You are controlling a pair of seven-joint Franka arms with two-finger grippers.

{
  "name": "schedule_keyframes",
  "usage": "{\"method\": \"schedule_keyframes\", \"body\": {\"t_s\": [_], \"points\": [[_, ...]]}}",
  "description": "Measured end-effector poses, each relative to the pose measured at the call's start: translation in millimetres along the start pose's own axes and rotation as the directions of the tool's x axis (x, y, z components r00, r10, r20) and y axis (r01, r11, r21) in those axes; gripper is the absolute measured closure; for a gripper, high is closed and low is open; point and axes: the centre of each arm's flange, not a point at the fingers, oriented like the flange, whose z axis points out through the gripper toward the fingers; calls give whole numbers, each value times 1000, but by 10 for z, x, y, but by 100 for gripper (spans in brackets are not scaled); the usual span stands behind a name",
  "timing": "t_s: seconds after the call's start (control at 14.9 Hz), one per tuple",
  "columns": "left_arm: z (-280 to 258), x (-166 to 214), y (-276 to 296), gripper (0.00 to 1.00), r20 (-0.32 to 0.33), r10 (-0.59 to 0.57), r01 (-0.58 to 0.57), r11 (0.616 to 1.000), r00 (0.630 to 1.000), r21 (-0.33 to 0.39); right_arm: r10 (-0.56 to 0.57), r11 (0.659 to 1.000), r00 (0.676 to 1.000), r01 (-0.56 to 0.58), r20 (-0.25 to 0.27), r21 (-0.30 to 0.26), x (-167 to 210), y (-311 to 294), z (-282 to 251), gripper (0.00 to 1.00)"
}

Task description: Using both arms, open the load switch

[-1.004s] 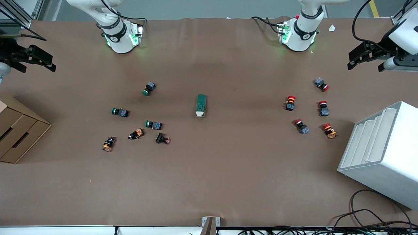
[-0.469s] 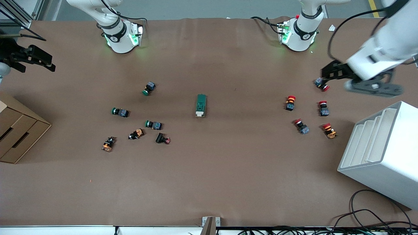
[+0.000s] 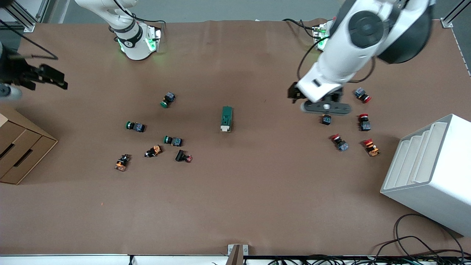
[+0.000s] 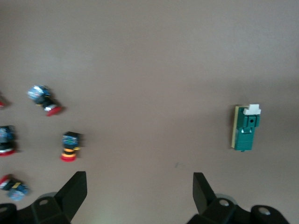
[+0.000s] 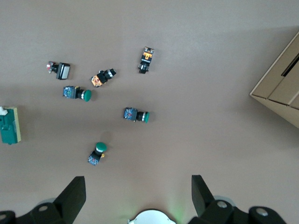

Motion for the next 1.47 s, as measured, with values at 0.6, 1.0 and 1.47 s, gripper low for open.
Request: {"method": "schedule_keyframes", "body": {"t_s": [0.6,1.0,1.47], "points": [[1391,-867,1493,0,-73,-47,53,996,996,77,29,1000,997,-28,70,-14,644,83,836,0],[2092,-1285,2059,0,-159,-126,140,987,979,76,335,942,934,-335,125,-14,952,-649,1459,0],[2792,-1566,2410,3,-288,-170,182,983,942,16,669,740,721,-670,181,-66,1057,-2010,2213,0]]}}
